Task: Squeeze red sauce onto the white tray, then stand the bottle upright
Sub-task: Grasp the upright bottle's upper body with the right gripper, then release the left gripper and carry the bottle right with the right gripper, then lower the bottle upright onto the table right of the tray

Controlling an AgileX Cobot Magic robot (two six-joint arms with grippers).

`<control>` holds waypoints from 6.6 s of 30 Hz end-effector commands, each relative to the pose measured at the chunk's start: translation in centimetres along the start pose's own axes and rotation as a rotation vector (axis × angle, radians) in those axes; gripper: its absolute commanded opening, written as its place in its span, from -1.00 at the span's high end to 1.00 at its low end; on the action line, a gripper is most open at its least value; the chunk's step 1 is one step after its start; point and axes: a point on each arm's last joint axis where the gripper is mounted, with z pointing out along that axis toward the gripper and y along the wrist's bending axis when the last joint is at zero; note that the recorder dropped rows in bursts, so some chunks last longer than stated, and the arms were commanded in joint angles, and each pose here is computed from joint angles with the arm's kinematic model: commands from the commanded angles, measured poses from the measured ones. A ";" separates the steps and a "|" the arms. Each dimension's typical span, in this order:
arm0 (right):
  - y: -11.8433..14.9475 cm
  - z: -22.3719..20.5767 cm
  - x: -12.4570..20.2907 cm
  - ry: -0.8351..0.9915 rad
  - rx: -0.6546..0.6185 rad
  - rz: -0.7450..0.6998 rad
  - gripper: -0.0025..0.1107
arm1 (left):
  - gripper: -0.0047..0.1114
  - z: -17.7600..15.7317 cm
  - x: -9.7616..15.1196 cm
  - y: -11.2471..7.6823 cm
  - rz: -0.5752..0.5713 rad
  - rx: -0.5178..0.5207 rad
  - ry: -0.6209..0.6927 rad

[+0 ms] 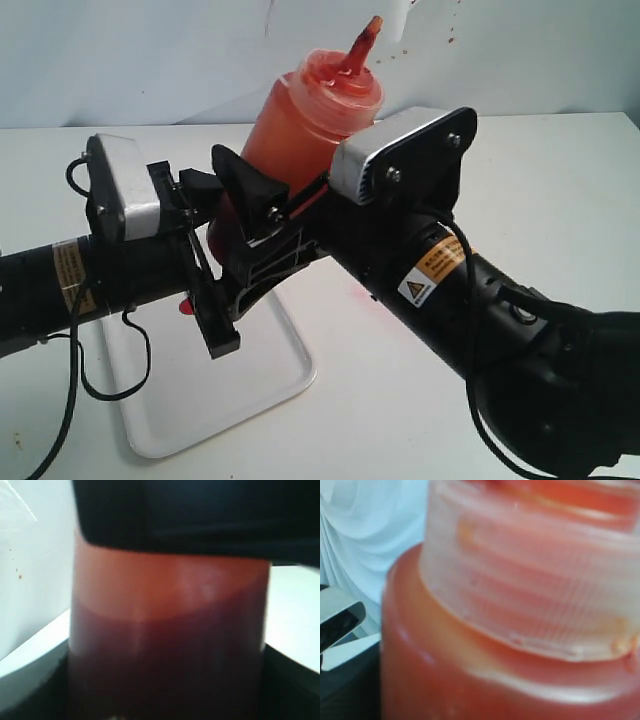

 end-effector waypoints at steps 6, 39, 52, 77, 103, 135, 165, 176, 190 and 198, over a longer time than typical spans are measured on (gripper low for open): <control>-2.9 0.0 0.7 0.069 0.120 -0.144 0.96 | 0.90 0.7 -0.8 1.6 -0.014 -0.077 -0.008; -12.3 1.4 3.2 0.182 0.353 -0.097 0.96 | -0.88 4.4 3.0 4.1 -0.118 -0.098 -0.059; -14.1 8.3 9.9 0.233 0.330 -0.127 0.96 | -0.88 4.3 3.0 4.6 -0.138 -0.145 -0.066; -14.4 8.6 12.5 0.331 0.338 -0.109 0.96 | -0.88 4.3 3.0 5.0 -0.152 -0.190 -0.075; -14.5 8.5 12.8 0.366 0.354 -0.095 0.96 | 0.92 3.8 2.8 5.8 -0.175 -0.287 0.026; -13.2 7.6 10.1 0.644 0.260 -0.054 -0.90 | 0.92 3.2 0.8 5.9 -0.142 -0.304 0.020; -12.5 6.5 7.7 0.783 0.215 -0.043 -0.81 | 0.92 3.1 1.4 6.0 -0.151 -0.314 0.080; -12.2 6.0 6.2 0.814 0.181 -0.089 -0.81 | 0.92 3.1 1.5 6.0 -0.139 -0.316 0.097; -11.6 4.8 3.5 0.886 0.160 -0.059 -0.79 | 0.92 3.1 1.5 6.0 -0.137 -0.316 0.096; -10.6 0.2 0.7 0.734 0.219 -0.007 -0.51 | 0.92 3.1 1.5 6.0 -0.139 -0.316 0.097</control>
